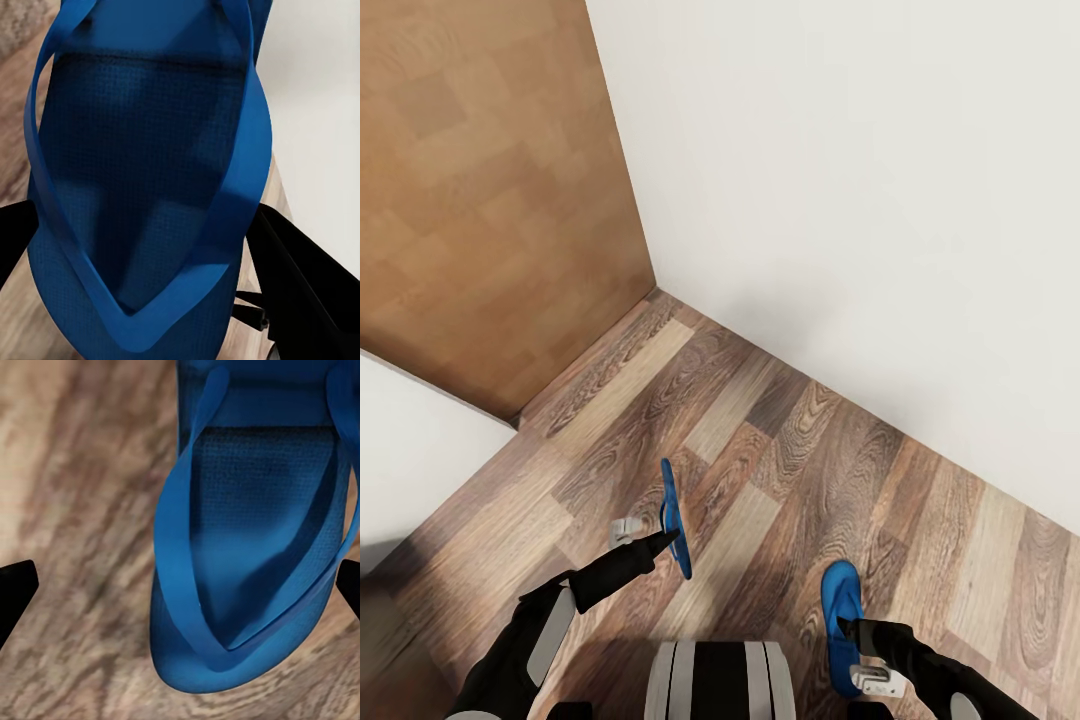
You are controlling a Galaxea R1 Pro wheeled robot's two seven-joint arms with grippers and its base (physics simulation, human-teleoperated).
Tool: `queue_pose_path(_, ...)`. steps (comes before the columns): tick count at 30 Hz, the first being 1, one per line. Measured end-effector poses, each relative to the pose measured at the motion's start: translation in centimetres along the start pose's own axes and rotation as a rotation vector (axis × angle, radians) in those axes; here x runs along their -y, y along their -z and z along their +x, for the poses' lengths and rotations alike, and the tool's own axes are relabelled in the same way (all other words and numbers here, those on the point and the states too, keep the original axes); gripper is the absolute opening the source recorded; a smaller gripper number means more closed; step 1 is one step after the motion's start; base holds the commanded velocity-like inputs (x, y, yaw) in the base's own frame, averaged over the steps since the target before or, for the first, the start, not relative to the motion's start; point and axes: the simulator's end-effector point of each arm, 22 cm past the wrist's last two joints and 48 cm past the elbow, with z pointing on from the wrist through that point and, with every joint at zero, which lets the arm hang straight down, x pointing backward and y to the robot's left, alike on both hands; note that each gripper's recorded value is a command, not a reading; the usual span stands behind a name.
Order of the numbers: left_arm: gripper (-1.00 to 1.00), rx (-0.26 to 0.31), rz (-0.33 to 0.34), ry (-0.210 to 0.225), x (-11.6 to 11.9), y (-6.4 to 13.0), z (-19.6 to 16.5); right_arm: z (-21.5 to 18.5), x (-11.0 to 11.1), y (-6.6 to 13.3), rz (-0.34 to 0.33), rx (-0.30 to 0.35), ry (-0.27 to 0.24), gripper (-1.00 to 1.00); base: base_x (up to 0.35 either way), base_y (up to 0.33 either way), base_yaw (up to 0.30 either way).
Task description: In the bedroom, move the book from the bed onto either nightstand, and place the two sandals side by side next to the bed.
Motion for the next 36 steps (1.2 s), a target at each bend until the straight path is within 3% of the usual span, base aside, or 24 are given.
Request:
queue_pose_path(26, -1.0, 0.0, 0.001, 0.0, 0.03, 0.0, 0.0, 0.0, -0.02, 0.0, 0.0, 0.0, 0.0, 1.0, 0.0, 0.0, 0.0)
queue_pose_path(36, -1.0, 0.002, 0.001, 0.001, 0.02, 0.02, -0.06, 0.0, -0.01, 0.0, 0.0, 0.0, 0.0, 1.0, 0.0, 0.119, 0.0)
